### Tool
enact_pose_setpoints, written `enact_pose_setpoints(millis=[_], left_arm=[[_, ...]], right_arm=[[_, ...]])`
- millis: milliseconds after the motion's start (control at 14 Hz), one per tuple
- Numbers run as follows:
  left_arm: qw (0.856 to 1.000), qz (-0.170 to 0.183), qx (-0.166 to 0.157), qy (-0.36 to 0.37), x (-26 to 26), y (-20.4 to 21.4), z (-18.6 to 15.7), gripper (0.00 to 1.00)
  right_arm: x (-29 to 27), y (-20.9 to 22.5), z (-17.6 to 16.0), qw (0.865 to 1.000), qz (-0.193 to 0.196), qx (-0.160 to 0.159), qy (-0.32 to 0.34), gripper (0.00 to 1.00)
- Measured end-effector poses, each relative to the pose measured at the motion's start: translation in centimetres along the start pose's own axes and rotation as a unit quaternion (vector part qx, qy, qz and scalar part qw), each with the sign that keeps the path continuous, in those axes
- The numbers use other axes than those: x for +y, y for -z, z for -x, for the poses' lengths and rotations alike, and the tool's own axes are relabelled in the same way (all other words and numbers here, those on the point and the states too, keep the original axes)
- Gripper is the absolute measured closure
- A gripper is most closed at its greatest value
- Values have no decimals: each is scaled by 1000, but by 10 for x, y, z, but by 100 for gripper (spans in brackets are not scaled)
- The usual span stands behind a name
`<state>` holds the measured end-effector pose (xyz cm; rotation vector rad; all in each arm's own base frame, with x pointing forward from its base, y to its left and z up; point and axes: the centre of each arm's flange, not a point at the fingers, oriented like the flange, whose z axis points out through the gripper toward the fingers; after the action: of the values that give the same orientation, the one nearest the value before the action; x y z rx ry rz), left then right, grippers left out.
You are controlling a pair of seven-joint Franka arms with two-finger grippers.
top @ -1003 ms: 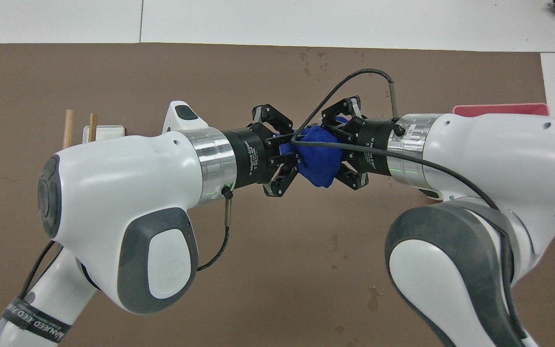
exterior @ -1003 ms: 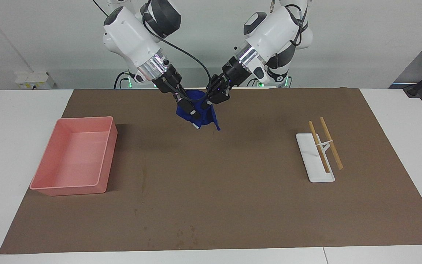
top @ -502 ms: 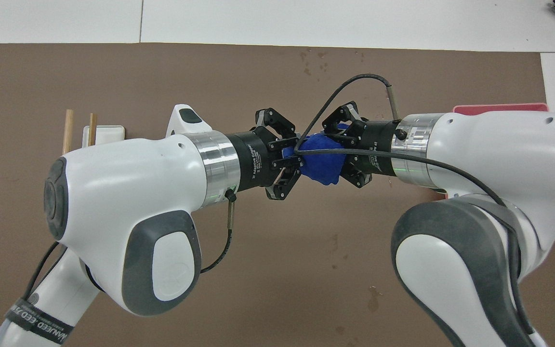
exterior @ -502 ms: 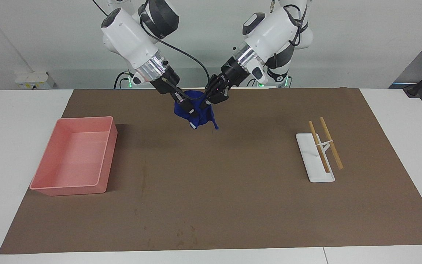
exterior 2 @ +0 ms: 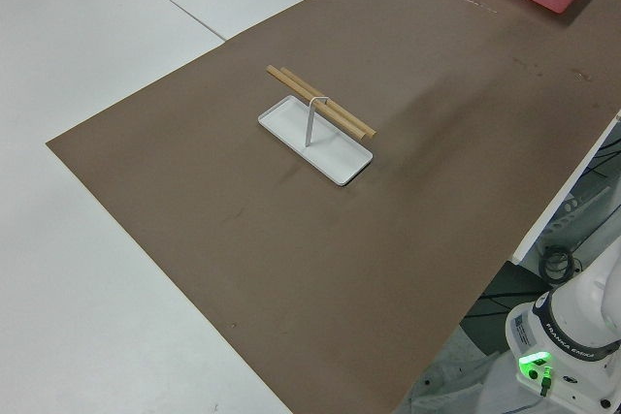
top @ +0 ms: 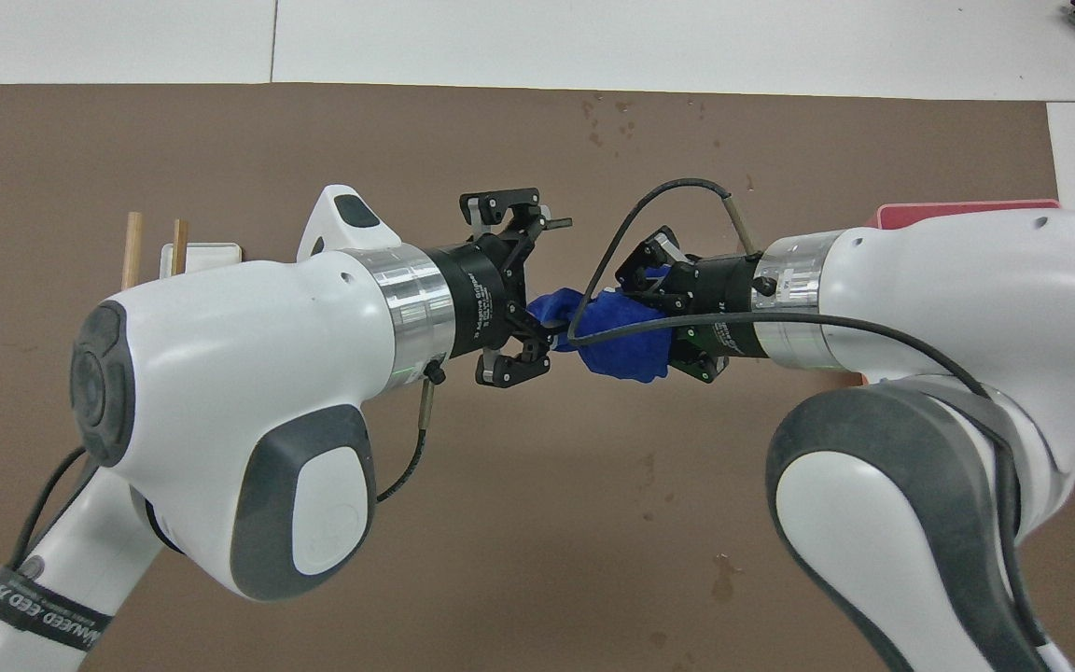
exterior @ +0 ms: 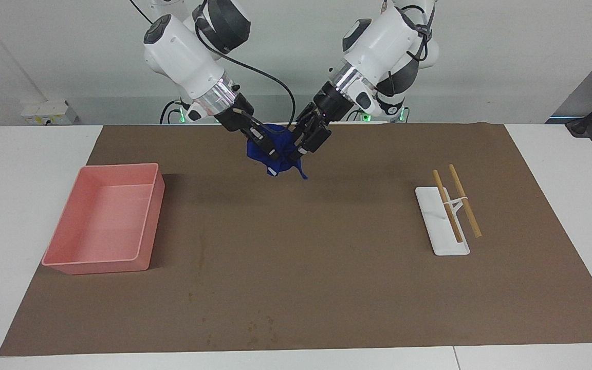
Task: Wipe water with towel using both arms
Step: 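Open the left gripper and pull back while the right gripper withdraws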
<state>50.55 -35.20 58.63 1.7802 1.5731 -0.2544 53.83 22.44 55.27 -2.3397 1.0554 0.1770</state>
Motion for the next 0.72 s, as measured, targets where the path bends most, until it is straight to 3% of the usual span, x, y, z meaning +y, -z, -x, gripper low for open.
enact_pose_setpoints(millis=[215, 430, 573, 717], left_arm=[[999, 26, 36, 12, 36, 27, -62, 0], [996, 47, 68, -17, 64, 57, -121, 0], [991, 46, 103, -70, 74, 74, -151, 0], [980, 33, 143, -134, 79, 85, -172, 0]], right_arm=[[23, 15, -32, 993, 42, -9, 109, 83], [38, 28, -55, 971, 82, 15, 225, 83], [44, 31, -65, 943, 129, 43, 303, 83], [53, 34, -77, 907, 170, 55, 382, 83]])
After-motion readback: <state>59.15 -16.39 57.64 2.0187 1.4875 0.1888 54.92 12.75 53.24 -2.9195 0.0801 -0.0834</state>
